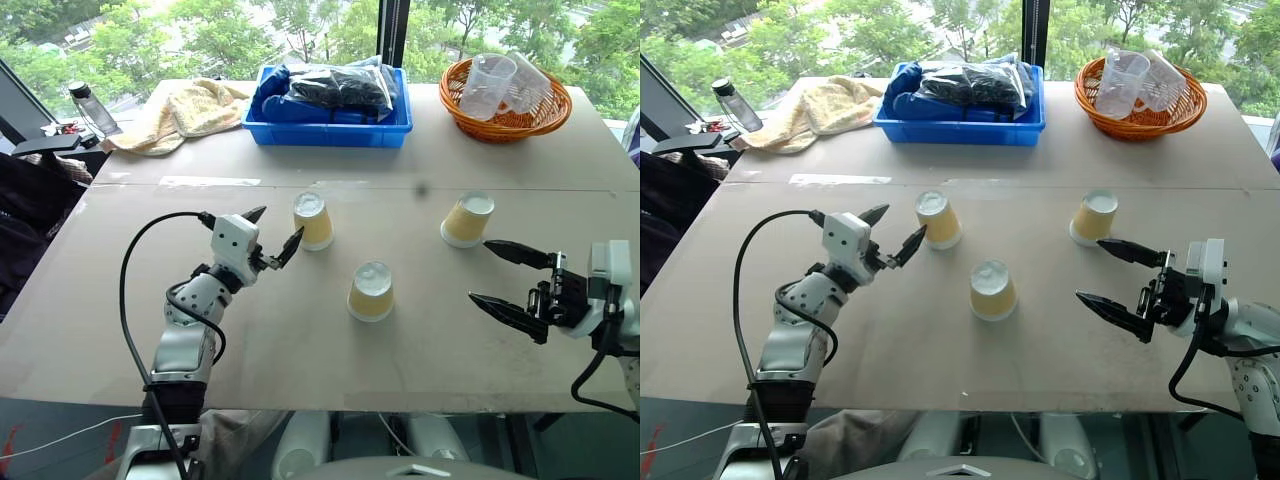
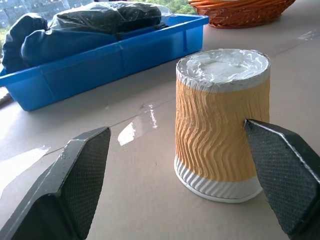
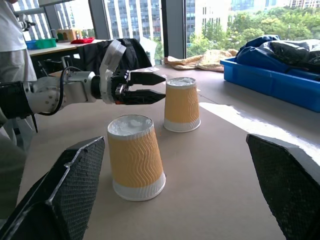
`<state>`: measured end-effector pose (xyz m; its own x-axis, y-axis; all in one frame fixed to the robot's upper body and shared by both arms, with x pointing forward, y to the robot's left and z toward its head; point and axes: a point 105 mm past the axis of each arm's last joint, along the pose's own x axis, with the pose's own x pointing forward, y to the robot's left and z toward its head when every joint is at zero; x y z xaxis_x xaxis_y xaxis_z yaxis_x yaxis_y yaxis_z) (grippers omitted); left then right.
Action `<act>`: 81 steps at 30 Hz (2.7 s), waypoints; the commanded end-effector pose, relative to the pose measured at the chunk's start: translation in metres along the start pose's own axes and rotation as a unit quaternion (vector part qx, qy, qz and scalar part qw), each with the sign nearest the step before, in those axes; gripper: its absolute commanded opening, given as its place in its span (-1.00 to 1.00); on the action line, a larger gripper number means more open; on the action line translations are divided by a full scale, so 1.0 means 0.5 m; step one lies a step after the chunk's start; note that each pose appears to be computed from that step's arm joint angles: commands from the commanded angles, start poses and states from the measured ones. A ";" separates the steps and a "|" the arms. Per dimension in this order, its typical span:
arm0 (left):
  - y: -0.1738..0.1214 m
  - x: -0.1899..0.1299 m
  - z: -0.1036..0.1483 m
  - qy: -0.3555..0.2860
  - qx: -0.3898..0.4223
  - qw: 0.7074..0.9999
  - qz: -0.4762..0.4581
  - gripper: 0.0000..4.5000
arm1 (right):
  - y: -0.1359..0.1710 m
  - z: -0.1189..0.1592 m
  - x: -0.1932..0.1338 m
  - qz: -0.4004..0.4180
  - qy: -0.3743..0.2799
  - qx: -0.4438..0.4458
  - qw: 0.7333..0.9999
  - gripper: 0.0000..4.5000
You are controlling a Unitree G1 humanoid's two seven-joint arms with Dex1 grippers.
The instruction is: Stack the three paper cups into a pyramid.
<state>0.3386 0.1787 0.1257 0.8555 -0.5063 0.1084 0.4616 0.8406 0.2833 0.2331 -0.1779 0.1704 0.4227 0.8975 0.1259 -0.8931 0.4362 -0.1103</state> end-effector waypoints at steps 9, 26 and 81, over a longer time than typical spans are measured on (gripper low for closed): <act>-0.010 0.045 -0.001 -0.012 0.005 0.999 -0.052 0.95 | 0.004 0.025 0.010 0.000 -0.015 -0.022 1.000 1.00; -0.032 0.113 -0.001 -0.039 -0.013 0.996 -0.082 0.95 | 0.004 0.027 0.013 0.000 -0.015 -0.025 1.000 1.00; -0.160 -0.121 0.143 -0.046 -0.002 0.942 -0.333 0.97 | -0.059 -0.024 -0.039 -0.096 0.082 -0.061 0.990 1.00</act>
<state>0.2390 0.1310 0.1385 0.3597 -0.9306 -0.0677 0.9031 0.3289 0.2761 0.2481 -0.1995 0.1492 0.5608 0.8272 -0.0354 -0.8174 0.5465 -0.1821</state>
